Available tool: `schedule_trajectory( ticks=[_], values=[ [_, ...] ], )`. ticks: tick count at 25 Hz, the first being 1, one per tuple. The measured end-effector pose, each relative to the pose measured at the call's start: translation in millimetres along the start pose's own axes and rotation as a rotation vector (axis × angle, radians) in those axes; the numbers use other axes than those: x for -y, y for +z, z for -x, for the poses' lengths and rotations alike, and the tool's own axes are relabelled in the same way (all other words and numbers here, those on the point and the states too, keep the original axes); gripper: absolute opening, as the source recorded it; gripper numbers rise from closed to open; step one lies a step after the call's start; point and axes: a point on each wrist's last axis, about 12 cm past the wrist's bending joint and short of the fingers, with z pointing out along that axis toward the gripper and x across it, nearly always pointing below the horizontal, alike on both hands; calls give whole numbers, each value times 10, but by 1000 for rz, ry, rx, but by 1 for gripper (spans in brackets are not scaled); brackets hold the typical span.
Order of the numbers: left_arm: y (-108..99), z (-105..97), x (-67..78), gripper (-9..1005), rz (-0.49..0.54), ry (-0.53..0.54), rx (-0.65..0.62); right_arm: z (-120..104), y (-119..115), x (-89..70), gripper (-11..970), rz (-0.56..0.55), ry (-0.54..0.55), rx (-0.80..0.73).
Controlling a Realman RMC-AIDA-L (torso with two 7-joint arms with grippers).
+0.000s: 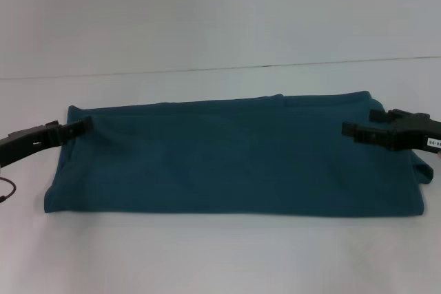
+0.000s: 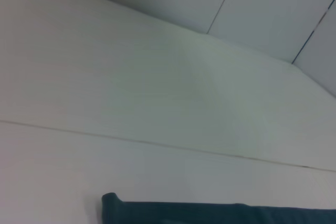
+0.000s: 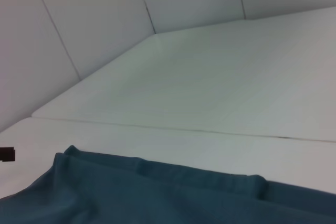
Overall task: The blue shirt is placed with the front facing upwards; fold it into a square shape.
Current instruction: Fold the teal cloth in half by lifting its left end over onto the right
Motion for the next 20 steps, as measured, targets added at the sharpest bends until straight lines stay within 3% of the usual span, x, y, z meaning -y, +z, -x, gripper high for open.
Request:
schedule_trajectory(
  ticks=[9,20],
  values=[
    [17,45,12,816,12,-3,-9,67,55,8,931,-11,-19,1],
    [29,61,-22,815,68,-55,-95,-4,70,25,930,-30,-16,-6]
  ],
)
